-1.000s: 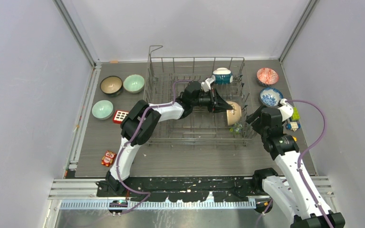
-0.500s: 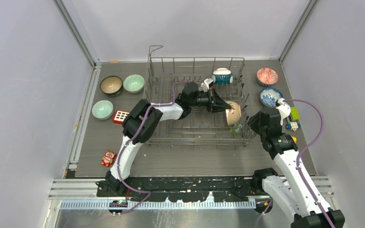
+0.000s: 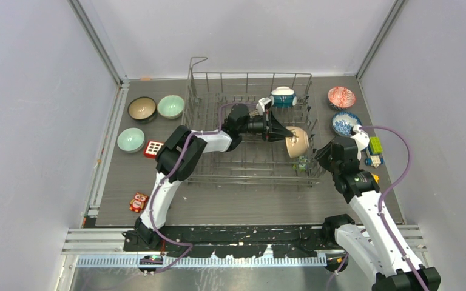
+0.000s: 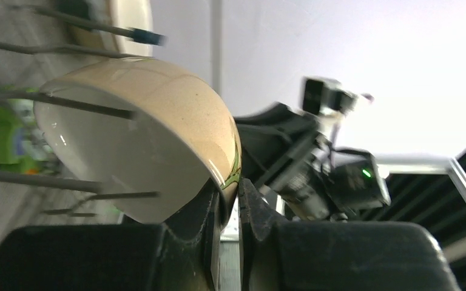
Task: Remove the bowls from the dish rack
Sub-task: Pick up the bowl from the dish rack, then place the bowl with the bowl.
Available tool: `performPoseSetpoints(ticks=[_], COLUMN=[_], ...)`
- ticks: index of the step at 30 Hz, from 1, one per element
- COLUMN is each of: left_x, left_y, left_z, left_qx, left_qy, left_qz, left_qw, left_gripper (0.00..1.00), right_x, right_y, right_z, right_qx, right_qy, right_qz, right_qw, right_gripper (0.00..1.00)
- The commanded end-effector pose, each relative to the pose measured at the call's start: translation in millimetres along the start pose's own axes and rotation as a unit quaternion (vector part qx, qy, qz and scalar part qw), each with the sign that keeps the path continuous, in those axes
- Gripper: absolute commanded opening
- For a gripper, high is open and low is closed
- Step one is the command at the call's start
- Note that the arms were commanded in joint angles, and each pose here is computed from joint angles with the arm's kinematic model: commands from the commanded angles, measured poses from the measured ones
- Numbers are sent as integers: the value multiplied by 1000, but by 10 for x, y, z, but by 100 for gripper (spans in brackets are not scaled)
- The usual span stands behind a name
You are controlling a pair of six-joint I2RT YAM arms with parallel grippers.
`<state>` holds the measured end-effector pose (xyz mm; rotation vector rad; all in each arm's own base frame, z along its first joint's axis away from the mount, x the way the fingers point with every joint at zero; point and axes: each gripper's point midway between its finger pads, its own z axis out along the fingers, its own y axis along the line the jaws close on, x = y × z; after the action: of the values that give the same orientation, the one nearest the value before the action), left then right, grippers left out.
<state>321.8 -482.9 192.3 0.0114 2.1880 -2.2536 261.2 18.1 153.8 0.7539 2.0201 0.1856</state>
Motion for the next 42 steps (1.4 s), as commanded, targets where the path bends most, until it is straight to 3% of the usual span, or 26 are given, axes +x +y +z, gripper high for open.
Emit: performPoseSetpoints(ticks=[1,12,14,18,22,34,38,42], left_x=[518,531,549,627,700,943,1019,1189], left_y=[-1726,-1795,-1886,-2114,-2311,-2866,-2808,-2702], left_z=[-407,-404,-416,-436,-478,-648,-737,-941], left_qx=[216,228,233,242,242,214,144,44], left_qy=[62,66,66,67,63,45,31,9], left_qz=[243,253,259,280,304,381,409,470], left_qw=[943,938,935,927,919,898,900,881], left_gripper=[0,0,0,0,0,0,0,0], right_x=[-56,-69,-124,-286,-432,-1042,-1364,-1535], right_y=[-100,-54,-1,124,205,534,776,1102], right_z=[55,21,-36,-198,-354,-1084,-1429,-1681], right_qx=[29,17,6,-20,-31,-86,-129,-192], right_qy=[-18,-17,-22,-36,-42,-75,-98,-96], right_qz=[6,11,17,29,34,46,41,29], right_qw=[999,1000,1000,999,998,992,986,976], right_gripper=[35,38,45,69,79,83,83,82])
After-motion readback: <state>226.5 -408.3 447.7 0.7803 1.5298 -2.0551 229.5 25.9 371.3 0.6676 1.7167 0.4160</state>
